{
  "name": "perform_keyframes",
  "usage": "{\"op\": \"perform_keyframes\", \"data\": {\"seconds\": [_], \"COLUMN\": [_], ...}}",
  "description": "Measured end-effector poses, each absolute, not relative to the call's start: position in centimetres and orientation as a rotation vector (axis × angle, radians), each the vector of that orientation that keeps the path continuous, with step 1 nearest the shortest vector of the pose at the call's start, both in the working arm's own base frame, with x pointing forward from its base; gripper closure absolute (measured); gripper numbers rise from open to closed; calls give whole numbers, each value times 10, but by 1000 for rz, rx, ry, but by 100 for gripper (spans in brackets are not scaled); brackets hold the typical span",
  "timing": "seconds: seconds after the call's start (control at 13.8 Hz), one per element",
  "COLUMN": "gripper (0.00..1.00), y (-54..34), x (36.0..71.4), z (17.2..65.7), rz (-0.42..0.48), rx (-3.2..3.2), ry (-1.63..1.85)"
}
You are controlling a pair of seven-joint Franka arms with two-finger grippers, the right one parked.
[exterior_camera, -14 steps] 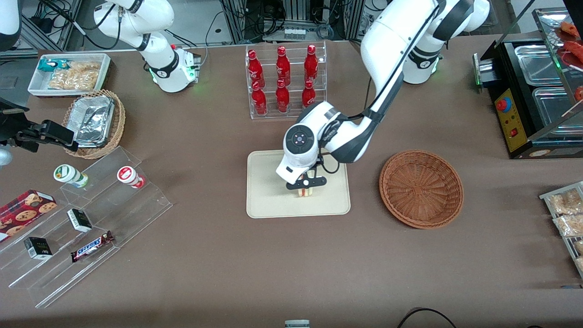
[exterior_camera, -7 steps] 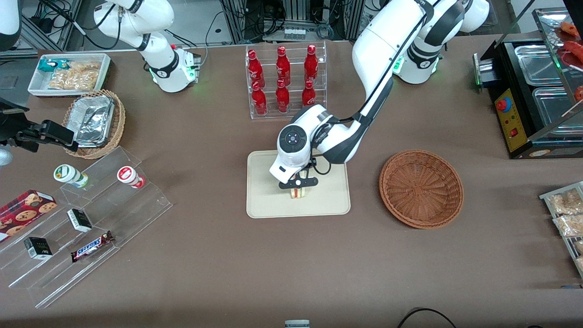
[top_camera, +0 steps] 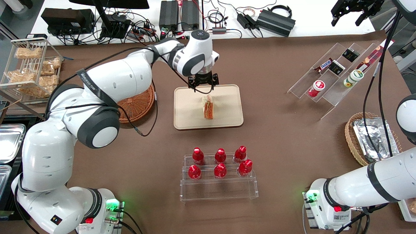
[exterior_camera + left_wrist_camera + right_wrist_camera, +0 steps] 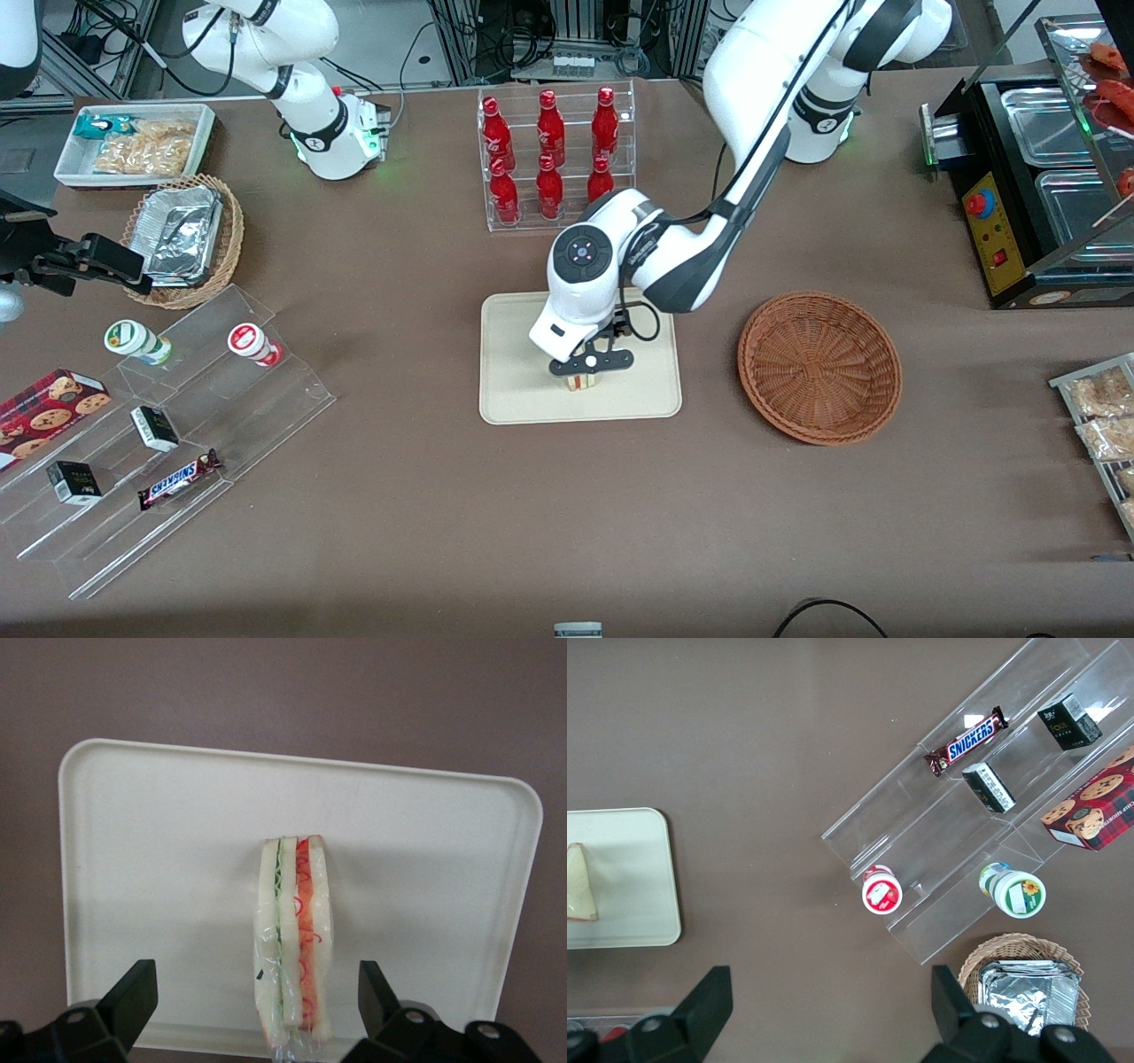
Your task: Place sandwich from basket to tray
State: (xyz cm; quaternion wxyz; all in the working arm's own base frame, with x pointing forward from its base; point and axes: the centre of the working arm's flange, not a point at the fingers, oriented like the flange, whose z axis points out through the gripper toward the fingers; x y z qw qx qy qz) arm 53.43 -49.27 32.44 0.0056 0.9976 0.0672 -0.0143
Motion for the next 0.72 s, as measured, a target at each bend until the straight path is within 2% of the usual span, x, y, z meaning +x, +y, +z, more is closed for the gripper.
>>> {"op": "perform_keyframes", "data": {"seconds": [0.22, 0.51, 0.72], "gripper": [0, 0, 0], "y": [-472, -405, -329], "x": [545, 576, 598], "z": [363, 374, 399], "rz": [-19, -135, -169], "rx": [3114, 3169, 3178], "ry": [286, 449, 436]}}
